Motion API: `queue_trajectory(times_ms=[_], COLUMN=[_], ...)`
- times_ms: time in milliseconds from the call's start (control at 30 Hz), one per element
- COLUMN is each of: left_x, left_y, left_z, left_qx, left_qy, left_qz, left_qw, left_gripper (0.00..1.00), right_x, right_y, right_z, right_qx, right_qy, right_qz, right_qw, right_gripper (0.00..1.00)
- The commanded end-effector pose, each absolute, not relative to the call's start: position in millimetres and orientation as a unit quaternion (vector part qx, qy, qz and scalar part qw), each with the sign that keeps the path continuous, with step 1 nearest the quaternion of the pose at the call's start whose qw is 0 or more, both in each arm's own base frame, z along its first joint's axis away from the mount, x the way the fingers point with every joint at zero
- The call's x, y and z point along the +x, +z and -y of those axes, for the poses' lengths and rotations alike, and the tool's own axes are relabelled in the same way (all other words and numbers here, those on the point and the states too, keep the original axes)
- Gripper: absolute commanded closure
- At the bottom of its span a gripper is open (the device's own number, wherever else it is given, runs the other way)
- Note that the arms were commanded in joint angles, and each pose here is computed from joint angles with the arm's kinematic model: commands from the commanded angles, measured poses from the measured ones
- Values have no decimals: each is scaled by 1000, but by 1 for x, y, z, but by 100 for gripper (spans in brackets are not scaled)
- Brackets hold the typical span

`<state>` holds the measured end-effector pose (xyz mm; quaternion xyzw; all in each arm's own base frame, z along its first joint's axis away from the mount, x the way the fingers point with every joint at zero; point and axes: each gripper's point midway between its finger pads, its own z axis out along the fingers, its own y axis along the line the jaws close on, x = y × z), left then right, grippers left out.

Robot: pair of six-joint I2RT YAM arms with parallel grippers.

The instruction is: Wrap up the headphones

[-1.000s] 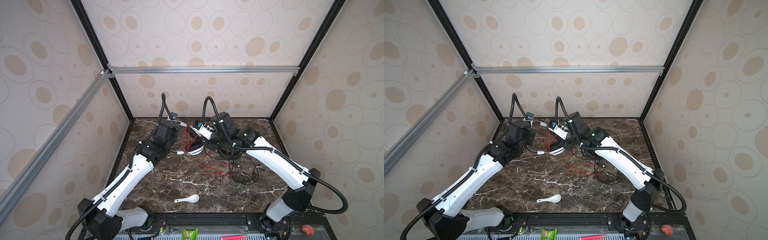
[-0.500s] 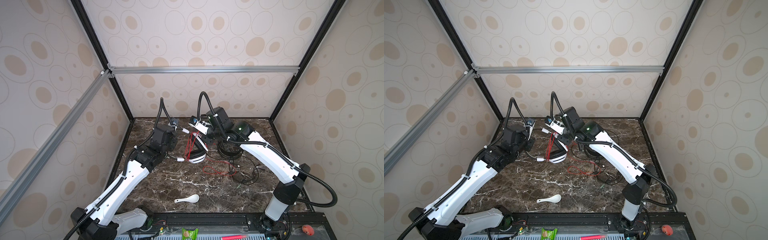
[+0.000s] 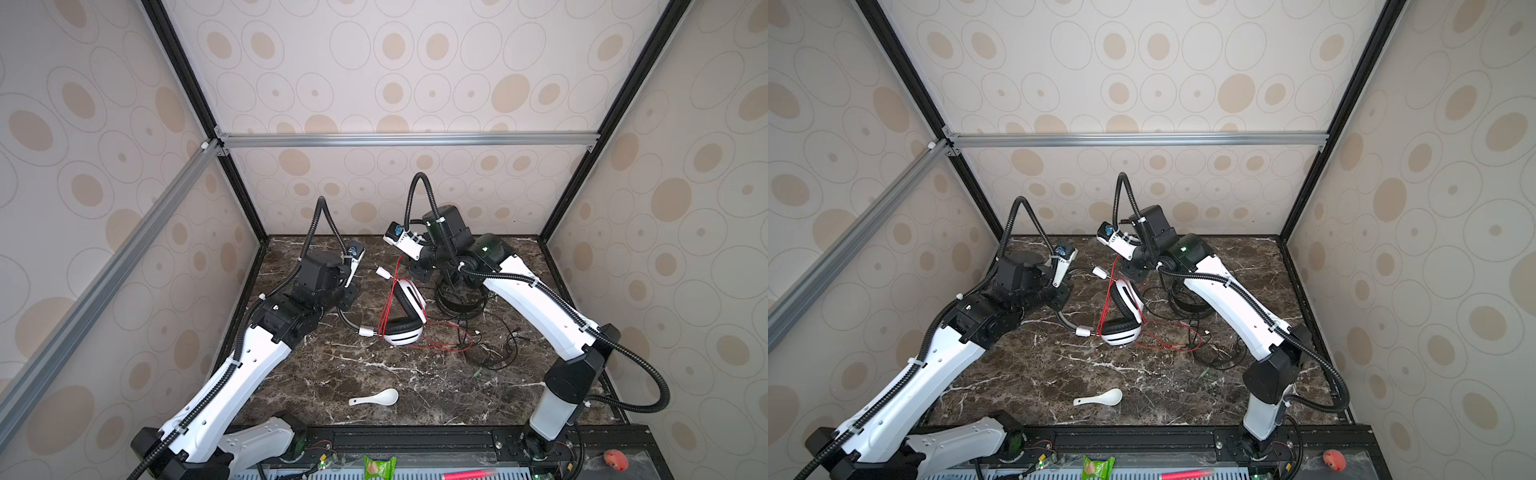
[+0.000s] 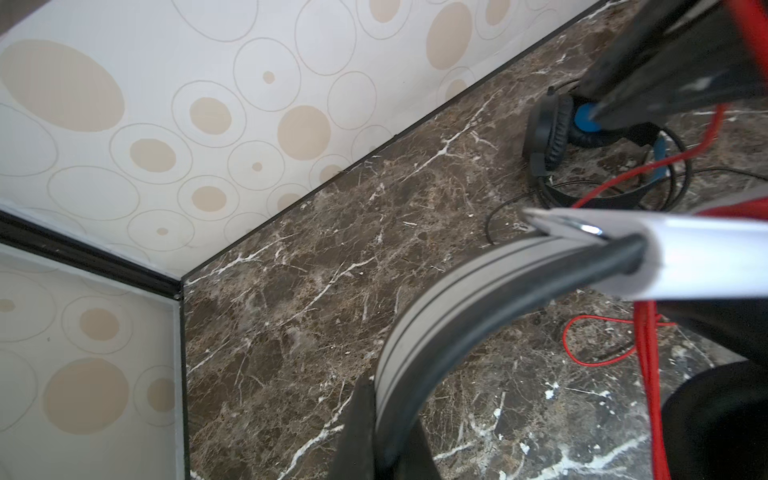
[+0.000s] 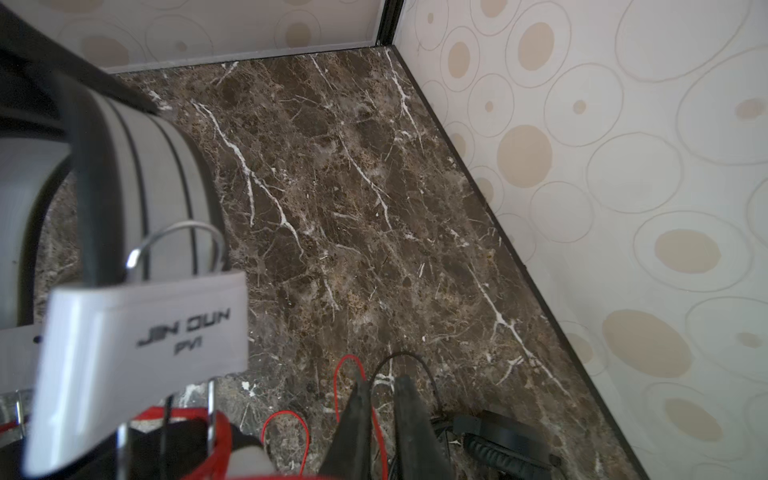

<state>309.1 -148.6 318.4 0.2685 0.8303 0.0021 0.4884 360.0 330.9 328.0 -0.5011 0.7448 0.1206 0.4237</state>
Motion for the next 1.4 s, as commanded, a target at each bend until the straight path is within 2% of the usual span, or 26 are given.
queue_trajectory(times_ms=[0, 333, 467, 600, 800, 1067, 1367], left_x=[298, 292, 290, 290, 291, 294, 307], left_y=[364, 418, 438, 456, 487, 513, 539], left_z=[162, 173, 177, 179, 182, 187, 179], left_qx=[260, 235, 226, 218, 201, 193, 147], left_qy=[-62, -126, -151, -163, -189, -208, -205], left_qz=[-803, -776, -766, -755, -734, -716, -701], left_qw=[533, 571, 583, 596, 621, 638, 667], left_gripper=[100, 100, 100, 100, 100, 100, 100], right_x=[360, 364, 368, 365, 368, 378, 381], right_y=[340, 330, 330, 329, 308, 259, 208], right_z=[-332, -331, -332, -341, -346, -352, -353], right_qx=[-478, -441, -408, -383, -341, -303, -270], right_qy=[204, 292, 342, 407, 448, 470, 478], right_qz=[-734, -717, -710, -696, -698, -719, -745], right_qw=[437, 455, 460, 452, 442, 413, 379], right_gripper=[84, 80, 73, 59, 52, 51, 59])
